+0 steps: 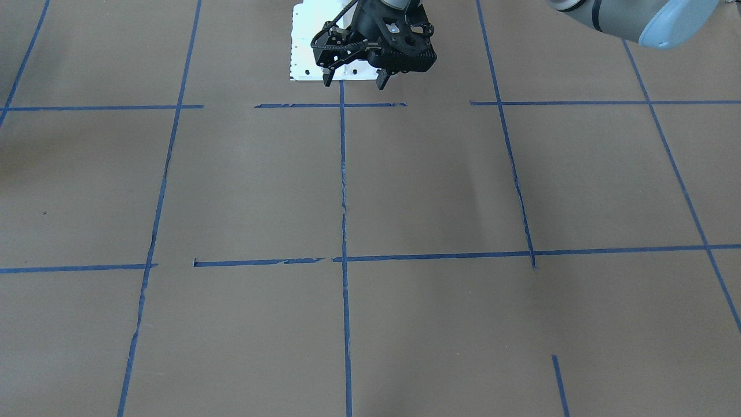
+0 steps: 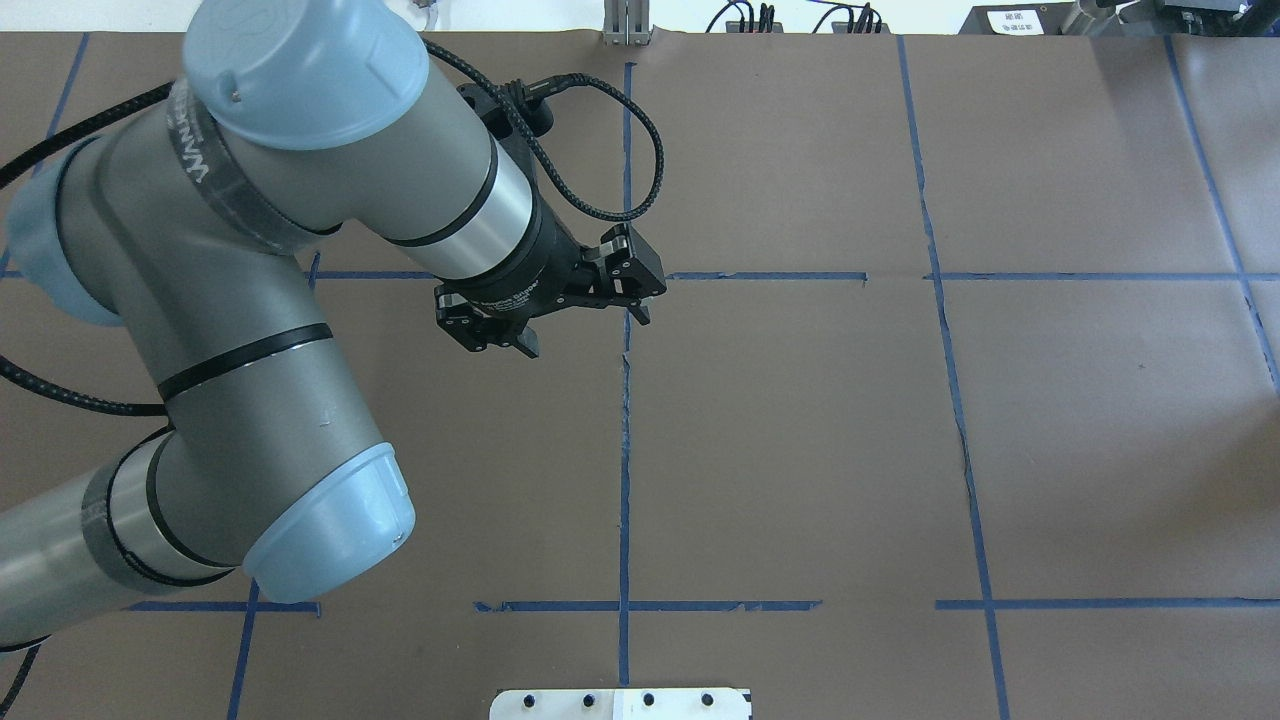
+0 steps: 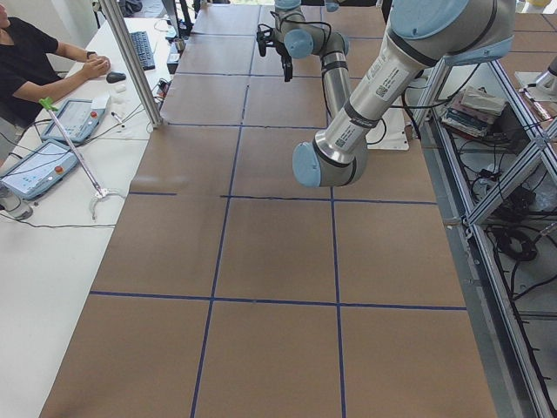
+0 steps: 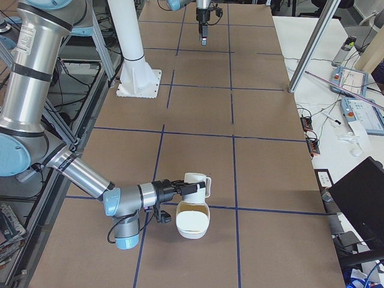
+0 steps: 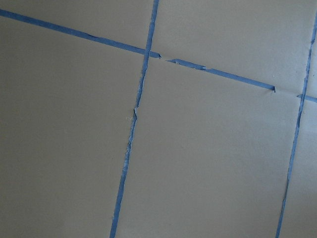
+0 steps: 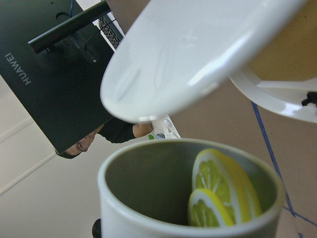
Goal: Left arm hands cup to right arm to dump lemon
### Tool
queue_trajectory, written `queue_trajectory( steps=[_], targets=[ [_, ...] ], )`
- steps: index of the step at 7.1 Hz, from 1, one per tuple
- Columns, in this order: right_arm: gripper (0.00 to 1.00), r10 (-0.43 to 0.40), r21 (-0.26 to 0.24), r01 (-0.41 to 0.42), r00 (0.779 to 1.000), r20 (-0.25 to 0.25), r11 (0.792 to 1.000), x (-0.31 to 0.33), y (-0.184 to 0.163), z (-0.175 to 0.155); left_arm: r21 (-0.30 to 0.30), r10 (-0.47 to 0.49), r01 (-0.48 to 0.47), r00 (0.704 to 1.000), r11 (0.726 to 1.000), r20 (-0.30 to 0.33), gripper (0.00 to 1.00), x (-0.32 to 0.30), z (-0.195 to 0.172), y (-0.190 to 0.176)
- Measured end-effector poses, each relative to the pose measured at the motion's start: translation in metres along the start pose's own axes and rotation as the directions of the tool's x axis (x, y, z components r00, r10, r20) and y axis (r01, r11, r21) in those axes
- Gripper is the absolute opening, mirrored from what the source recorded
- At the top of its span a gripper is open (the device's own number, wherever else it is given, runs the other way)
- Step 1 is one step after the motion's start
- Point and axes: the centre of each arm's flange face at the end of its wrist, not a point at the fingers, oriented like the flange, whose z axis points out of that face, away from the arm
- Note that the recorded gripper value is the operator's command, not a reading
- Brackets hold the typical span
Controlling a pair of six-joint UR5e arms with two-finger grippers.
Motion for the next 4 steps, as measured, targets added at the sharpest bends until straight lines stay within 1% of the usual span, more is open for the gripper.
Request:
queue_trajectory(
  steps=[1, 2, 3, 4],
  targets=[
    [0.32, 0.089, -0.003, -0.089, 0.996, 0.019, 0.996, -0.003, 0.0, 0.0, 0.0, -0.001, 0.001, 1.0, 1.0, 0.003, 1.0, -0.004, 0.0, 0.0],
    [0.32, 0.158, -0.011, -0.157, 0.987, 0.037, 0.988, -0.007, 0.001, -0.002, 0.0, -0.002, 0.002, 1.0, 1.0, 0.006, 1.0, -0.008, 0.001, 0.0],
    [0.32, 0.195, -0.027, -0.194, 0.98, 0.046, 0.981, -0.009, 0.004, -0.004, 0.0, -0.004, 0.004, 1.0, 1.0, 0.007, 1.0, -0.01, 0.002, 0.0],
    [0.32, 0.203, -0.055, -0.201, 0.978, 0.047, 0.978, -0.011, 0.011, -0.002, 0.001, -0.005, 0.005, 1.0, 1.0, 0.009, 1.0, -0.011, 0.002, -0.001]
  ],
)
